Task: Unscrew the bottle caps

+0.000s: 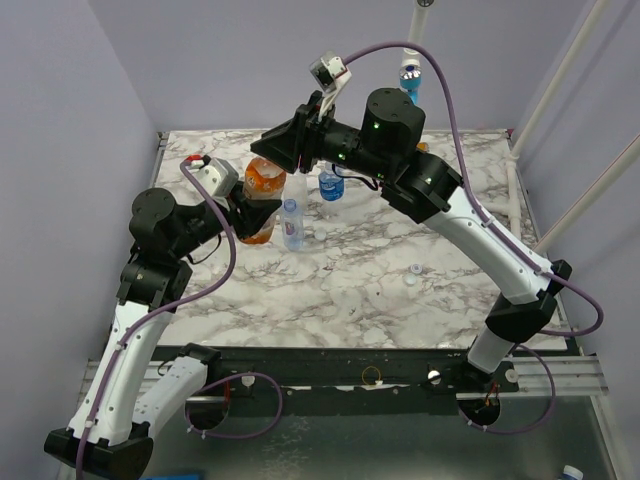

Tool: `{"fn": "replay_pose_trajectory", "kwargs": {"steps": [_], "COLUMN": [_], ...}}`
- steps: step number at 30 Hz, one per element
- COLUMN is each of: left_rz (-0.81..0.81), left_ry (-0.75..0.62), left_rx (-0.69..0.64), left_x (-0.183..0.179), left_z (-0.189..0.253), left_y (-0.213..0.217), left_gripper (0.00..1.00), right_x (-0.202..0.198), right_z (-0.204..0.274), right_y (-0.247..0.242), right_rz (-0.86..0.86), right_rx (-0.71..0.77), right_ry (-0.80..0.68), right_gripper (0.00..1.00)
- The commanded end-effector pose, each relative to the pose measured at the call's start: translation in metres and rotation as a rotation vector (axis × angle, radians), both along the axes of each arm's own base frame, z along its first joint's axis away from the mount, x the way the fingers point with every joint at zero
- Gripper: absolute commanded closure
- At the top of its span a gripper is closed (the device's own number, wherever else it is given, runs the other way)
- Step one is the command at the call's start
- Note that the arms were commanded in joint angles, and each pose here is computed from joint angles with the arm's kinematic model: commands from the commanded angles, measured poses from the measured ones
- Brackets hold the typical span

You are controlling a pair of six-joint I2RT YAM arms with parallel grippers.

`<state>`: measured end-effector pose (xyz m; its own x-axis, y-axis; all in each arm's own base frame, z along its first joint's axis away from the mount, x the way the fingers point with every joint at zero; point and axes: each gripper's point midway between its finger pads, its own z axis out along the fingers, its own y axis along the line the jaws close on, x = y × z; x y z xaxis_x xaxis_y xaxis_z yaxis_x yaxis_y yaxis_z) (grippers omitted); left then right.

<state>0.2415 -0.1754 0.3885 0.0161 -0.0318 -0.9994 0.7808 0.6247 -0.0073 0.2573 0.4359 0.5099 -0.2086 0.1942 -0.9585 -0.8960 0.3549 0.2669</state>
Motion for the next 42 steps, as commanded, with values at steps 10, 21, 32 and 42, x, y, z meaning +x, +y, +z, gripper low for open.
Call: {"fn": "replay_pose_trajectory", "kwargs": {"steps": [10,21,32,42], "left_rz": [-0.205,-0.705,-0.733,-0.407], "left_ry": [0.062,0.316,0.303,0.082], "left_rx": [-0.075,-0.173,-0.145,-0.083], "left_x": [-0.039,-0.129,-0.131,-0.077], "left_z": [0.026,0.065,0.054,0.036], "left_y": [-0.02,-0.039,-0.039,-0.031], "left_gripper": [0.72,0.73,0.74,0.74], "right_x": [-0.052,-0.191,-0.186,-0.069], "right_z": [0.02,0.027,0.035,0.062], "right_y": [-0.005,-0.055,-0.057,-0.042], "right_rz": [0.233,0.992,0.913,0.179], "right_rx": [0.049,0.132,0.132,0.154], "right_ry": [-0.167,-0.449,-0.451,-0.225], "right_gripper": [0.99,1.0,0.81,0.02]}}
